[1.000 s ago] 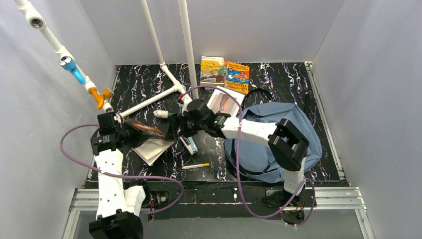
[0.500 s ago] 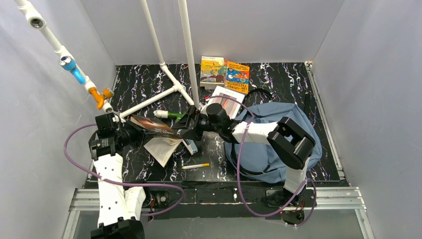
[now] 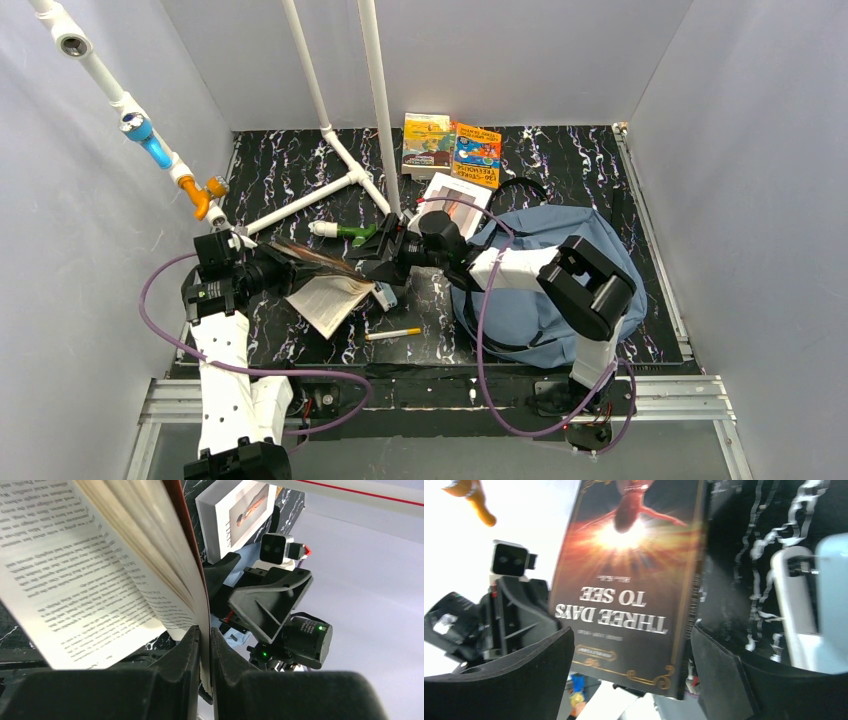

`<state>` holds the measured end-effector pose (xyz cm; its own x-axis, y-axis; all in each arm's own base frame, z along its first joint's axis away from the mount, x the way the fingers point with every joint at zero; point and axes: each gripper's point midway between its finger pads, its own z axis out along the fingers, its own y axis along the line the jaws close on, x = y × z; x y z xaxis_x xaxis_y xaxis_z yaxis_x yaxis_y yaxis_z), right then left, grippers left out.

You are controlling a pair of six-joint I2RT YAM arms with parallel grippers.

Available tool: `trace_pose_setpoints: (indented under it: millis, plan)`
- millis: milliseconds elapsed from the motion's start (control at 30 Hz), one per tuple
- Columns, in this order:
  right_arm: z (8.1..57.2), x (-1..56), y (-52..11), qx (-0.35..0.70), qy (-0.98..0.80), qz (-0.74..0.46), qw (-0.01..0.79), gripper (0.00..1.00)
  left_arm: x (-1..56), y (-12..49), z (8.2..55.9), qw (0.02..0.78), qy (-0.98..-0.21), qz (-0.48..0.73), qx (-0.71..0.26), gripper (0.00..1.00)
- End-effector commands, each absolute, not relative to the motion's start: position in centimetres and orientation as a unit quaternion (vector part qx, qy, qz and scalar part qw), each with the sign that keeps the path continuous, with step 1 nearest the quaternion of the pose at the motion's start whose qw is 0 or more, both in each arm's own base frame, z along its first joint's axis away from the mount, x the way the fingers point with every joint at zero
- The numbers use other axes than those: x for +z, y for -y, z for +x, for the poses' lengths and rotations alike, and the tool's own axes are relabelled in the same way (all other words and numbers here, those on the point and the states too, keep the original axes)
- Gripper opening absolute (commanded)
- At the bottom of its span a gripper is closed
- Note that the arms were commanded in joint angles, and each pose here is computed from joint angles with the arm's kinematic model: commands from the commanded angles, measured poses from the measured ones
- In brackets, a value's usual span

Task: Pack the student bag
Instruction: Pick up the book from the center of the board.

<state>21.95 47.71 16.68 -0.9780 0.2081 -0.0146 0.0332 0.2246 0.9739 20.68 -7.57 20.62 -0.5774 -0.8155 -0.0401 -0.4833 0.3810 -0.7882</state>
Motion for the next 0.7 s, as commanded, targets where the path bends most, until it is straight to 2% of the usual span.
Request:
trace_pose_setpoints:
  millis: [0,100,233,533,600,667]
  plan:
    - [21.7,16.3,-46.1,0.576,-0.807,0.049,0.117,0.96,23.8,8.7,21.1,0.246,-0.793,-0.358,-0.427,0.00]
    - [21.1,16.1,-45.9,0.586,-0.802,0.051,0.101,0.97,24.3,8.9,21.0,0.249,-0.793,-0.350,-0.432,0.00]
    - [20.3,17.5,-46.6,0.632,-0.770,0.060,0.065,0.92,24.7,9.4,20.9,0.252,-0.794,-0.332,-0.443,0.00]
    - [19.5,22.2,-46.7,0.708,-0.702,0.070,0.029,0.72,26.0,11.6,20.0,0.245,-0.796,-0.246,-0.496,0.00]
    - [19.4,22.9,-46.6,0.715,-0.695,0.066,0.032,0.64,25.9,11.9,19.8,0.239,-0.795,-0.230,-0.508,0.00]
    - [19.4,23.3,-46.4,0.718,-0.692,0.068,0.034,0.48,26.0,12.2,19.5,0.236,-0.793,-0.216,-0.518,0.00]
